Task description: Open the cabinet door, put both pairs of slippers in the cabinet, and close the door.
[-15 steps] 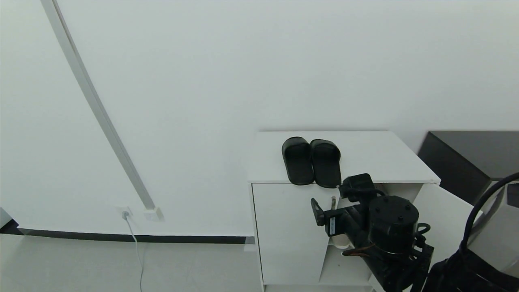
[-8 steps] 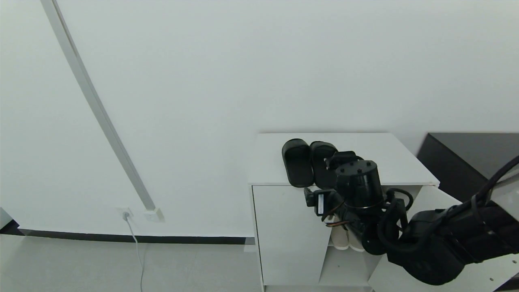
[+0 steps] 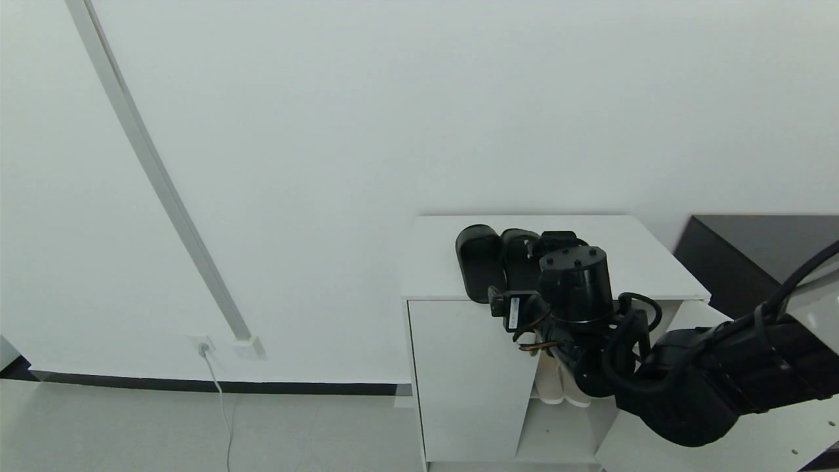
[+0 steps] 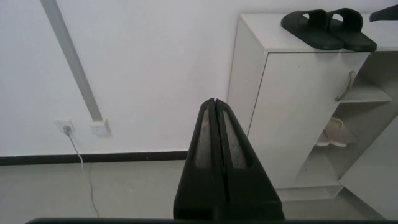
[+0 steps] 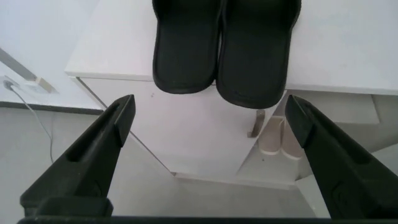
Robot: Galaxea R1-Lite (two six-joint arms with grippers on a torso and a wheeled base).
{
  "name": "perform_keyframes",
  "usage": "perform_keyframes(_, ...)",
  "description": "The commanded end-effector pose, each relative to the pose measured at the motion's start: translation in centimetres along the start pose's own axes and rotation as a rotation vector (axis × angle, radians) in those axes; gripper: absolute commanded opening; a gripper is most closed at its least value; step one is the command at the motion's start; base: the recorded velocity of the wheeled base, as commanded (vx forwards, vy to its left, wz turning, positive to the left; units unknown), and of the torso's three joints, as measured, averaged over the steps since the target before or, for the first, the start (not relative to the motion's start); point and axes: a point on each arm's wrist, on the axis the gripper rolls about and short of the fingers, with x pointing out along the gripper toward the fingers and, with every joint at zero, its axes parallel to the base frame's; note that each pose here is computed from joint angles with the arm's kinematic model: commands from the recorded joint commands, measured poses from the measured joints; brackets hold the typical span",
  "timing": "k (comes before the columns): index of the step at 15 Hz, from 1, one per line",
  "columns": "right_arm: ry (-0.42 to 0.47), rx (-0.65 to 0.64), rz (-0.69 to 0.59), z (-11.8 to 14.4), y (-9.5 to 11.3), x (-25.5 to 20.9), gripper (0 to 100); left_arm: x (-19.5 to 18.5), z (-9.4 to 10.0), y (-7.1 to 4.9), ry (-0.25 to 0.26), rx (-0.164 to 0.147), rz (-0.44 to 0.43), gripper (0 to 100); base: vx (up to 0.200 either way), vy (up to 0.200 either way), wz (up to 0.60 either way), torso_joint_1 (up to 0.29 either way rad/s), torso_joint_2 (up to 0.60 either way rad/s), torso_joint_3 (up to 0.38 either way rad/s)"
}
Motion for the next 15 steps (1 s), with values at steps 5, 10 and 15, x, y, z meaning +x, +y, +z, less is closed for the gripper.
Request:
perform_keyframes(5, 0.023, -0.018, -0.013, -2.5, -0.1, 1.4, 100, 0.0, 0.0, 0.0, 0.001, -0.001, 0.001, 0, 0.2, 0.0, 0.0, 0.001, 0.0, -0.001)
perform_keyframes(10, 0.002, -0.022, -0.039, -4.7, -0.5, 3.9, 100, 0.0, 0.0, 0.0, 0.001, -0.003, 0.002, 0, 0.08, 0.0, 0.0, 0.0, 0.0, 0.0)
perform_keyframes(15, -0.053, -0.037, -0.076, -4.8, -1.2, 7.4, 100, 0.0, 0.0, 0.0, 0.001, -0.005, 0.002, 0, 0.0, 0.0, 0.0, 0.0, 0.0, 0.0)
